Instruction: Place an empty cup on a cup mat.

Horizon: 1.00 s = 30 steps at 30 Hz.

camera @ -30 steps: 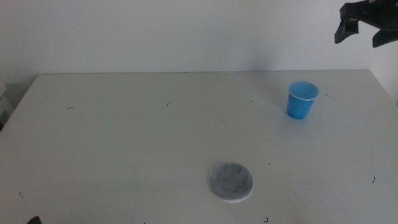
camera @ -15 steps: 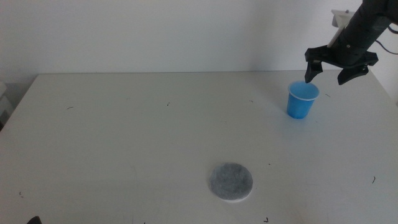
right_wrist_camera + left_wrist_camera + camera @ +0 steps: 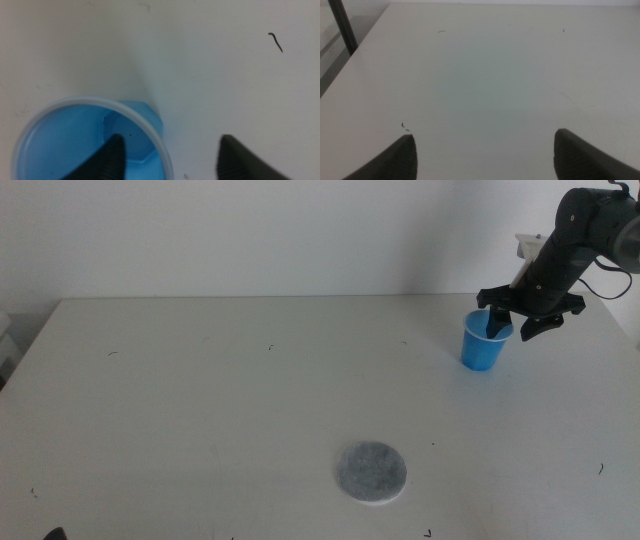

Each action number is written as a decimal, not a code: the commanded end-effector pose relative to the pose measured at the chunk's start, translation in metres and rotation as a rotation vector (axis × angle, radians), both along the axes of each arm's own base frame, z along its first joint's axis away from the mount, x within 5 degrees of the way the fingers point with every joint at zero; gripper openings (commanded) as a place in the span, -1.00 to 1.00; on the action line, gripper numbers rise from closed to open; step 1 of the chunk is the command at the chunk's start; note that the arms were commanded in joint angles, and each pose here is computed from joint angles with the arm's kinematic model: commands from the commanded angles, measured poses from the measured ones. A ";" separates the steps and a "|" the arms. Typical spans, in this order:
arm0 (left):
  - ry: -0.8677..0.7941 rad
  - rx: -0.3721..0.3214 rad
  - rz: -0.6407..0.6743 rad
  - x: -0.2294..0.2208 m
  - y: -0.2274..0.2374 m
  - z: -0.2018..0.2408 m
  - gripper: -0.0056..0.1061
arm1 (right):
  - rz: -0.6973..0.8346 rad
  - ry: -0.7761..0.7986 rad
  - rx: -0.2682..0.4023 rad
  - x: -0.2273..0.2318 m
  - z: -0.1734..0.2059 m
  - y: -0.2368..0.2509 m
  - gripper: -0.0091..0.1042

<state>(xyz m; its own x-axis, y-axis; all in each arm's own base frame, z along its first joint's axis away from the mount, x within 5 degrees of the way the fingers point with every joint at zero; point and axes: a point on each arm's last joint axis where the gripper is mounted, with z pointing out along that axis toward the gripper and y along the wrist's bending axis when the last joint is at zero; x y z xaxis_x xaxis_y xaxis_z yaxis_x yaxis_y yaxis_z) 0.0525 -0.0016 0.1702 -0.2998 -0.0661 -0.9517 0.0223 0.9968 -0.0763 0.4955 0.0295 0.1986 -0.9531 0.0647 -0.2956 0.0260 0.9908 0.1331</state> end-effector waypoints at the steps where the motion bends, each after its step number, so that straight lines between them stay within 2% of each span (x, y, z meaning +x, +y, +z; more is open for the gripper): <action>1: -0.086 -0.016 0.000 0.001 0.000 0.009 0.98 | -0.002 -0.132 0.003 -0.001 0.045 -0.002 -0.29; 5: -0.086 -0.016 0.000 0.001 0.000 0.009 0.98 | 0.003 -0.132 0.001 -0.001 0.045 -0.002 -0.79; 6: -0.086 -0.016 0.000 0.001 0.000 0.009 0.98 | 0.006 -0.130 0.000 -0.001 0.045 -0.002 -0.86; 13: -0.086 -0.016 0.000 0.001 0.000 0.009 0.98 | 0.001 -0.133 0.036 -0.009 0.063 0.000 -0.86; 25: -0.086 -0.016 0.000 0.001 0.000 0.009 0.98 | 0.020 -0.262 0.090 -0.055 0.157 0.004 -0.86; 30: -0.086 -0.016 0.000 0.001 0.000 0.009 0.98 | 0.072 -0.292 0.103 -0.082 0.189 0.024 -0.86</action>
<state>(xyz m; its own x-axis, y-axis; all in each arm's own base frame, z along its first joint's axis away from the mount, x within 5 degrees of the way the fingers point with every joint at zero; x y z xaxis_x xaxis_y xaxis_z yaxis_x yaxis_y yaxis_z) 0.0525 -0.0016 0.1702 -0.2998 -0.0661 -0.9517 0.0223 0.9968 -0.0763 0.4339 0.0483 0.3443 -0.8908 0.0419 -0.4524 -0.0601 0.9761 0.2087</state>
